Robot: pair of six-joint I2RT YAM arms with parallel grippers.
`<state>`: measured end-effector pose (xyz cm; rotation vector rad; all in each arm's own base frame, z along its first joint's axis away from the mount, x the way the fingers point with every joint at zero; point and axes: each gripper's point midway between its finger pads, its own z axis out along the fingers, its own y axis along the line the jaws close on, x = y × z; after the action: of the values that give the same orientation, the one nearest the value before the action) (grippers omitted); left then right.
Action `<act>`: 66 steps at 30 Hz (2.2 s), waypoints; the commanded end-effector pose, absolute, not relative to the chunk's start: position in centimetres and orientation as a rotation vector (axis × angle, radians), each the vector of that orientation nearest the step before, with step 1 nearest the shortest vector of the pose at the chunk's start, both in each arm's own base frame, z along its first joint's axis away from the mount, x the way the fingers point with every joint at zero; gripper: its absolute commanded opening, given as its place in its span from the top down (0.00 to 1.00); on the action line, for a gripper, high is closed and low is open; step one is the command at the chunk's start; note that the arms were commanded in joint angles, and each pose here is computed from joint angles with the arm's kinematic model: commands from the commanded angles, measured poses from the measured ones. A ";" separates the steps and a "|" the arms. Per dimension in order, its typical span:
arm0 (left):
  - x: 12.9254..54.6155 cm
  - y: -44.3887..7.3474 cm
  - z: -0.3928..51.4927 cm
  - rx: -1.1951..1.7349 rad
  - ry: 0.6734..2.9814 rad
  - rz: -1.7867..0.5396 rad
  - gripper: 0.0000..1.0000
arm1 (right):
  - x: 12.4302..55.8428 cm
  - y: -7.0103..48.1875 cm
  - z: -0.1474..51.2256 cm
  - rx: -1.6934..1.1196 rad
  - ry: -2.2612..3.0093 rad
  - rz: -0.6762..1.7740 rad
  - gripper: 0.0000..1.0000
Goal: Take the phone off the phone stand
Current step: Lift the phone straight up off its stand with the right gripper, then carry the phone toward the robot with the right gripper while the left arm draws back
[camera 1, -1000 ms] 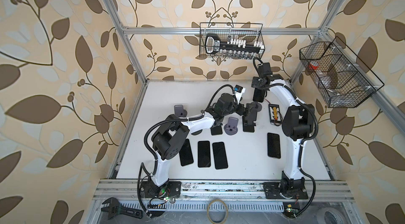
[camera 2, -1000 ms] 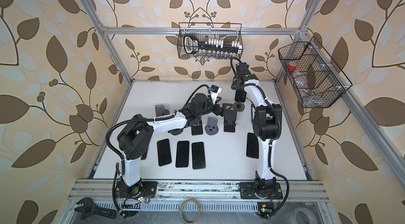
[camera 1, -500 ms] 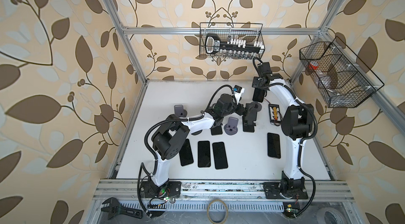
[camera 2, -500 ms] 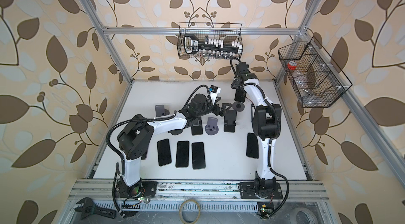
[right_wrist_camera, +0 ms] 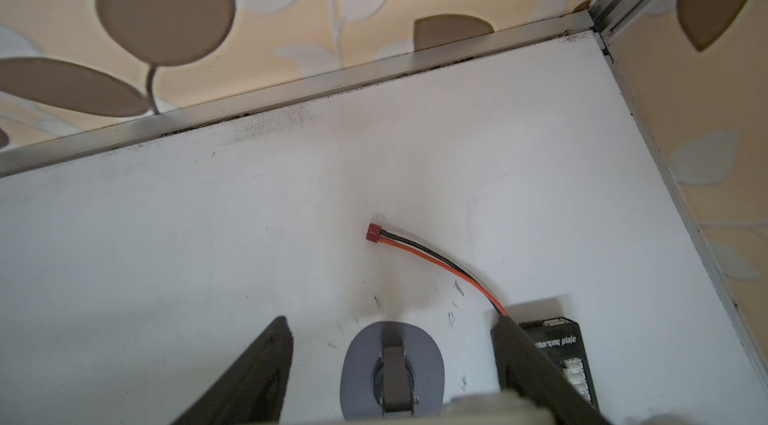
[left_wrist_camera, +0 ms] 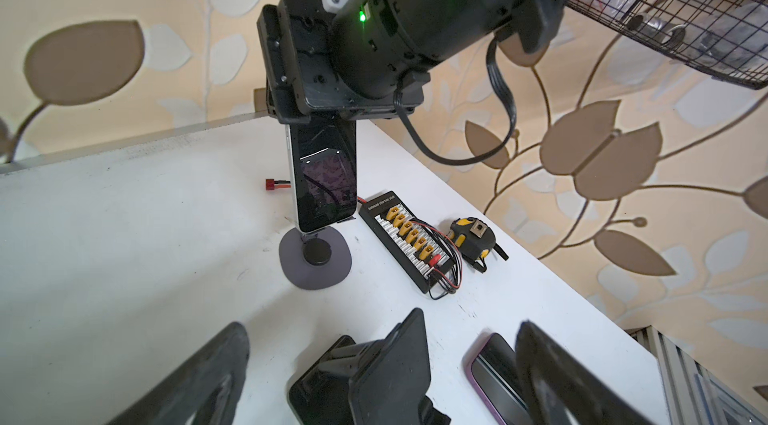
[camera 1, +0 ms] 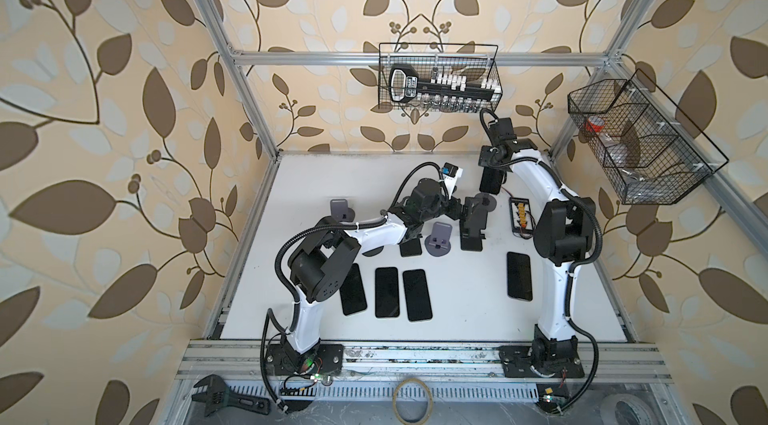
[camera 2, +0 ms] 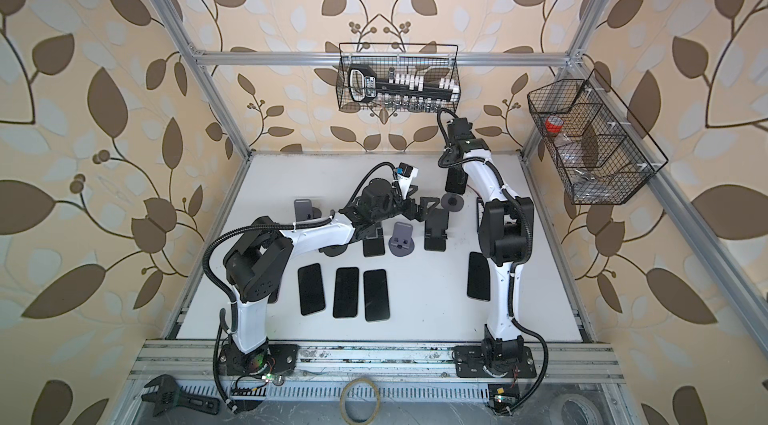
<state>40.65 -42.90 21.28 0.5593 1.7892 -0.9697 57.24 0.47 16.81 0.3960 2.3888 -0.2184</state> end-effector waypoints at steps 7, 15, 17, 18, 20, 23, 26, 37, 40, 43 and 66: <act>38.3 -40.2 25.2 0.611 1.776 -0.943 0.01 | 57.1 -0.7 21.6 0.457 2.291 -0.166 0.38; 38.5 -39.9 24.6 0.575 1.782 -0.948 0.01 | 56.8 -0.8 22.8 0.479 2.265 -0.155 0.37; 38.8 -40.2 24.6 0.558 1.774 -0.964 0.01 | 56.7 -0.6 22.9 0.490 2.265 -0.140 0.38; 38.9 -40.3 24.6 0.551 1.773 -0.970 0.01 | 56.6 -0.6 23.0 0.495 2.263 -0.135 0.37; 39.0 -40.4 24.7 0.543 1.771 -0.978 0.01 | 56.5 -0.8 23.3 0.507 2.255 -0.141 0.38; 38.8 -40.5 25.0 0.558 1.767 -0.984 0.01 | 56.4 -0.8 24.1 0.520 2.235 -0.139 0.37; 38.8 -40.3 25.3 0.579 1.794 -0.959 0.01 | 56.1 -0.6 24.7 0.526 2.226 -0.138 0.37; 36.1 -38.2 27.7 0.548 1.846 -0.983 0.01 | 54.5 1.0 26.1 0.503 2.203 -0.155 0.37; 34.9 -37.4 28.2 0.556 1.861 -0.994 0.01 | 54.1 1.5 27.0 0.495 2.187 -0.160 0.37; 33.8 -36.2 28.8 0.554 1.864 -0.981 0.01 | 53.5 2.4 27.8 0.478 2.173 -0.160 0.37; 26.6 -30.8 32.2 0.607 1.868 -1.001 0.01 | 44.9 8.2 35.6 0.351 2.054 -0.187 0.40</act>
<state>28.10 -31.31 29.94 0.5733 1.9214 -0.9651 46.78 8.80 33.20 0.3167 2.1089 -0.1682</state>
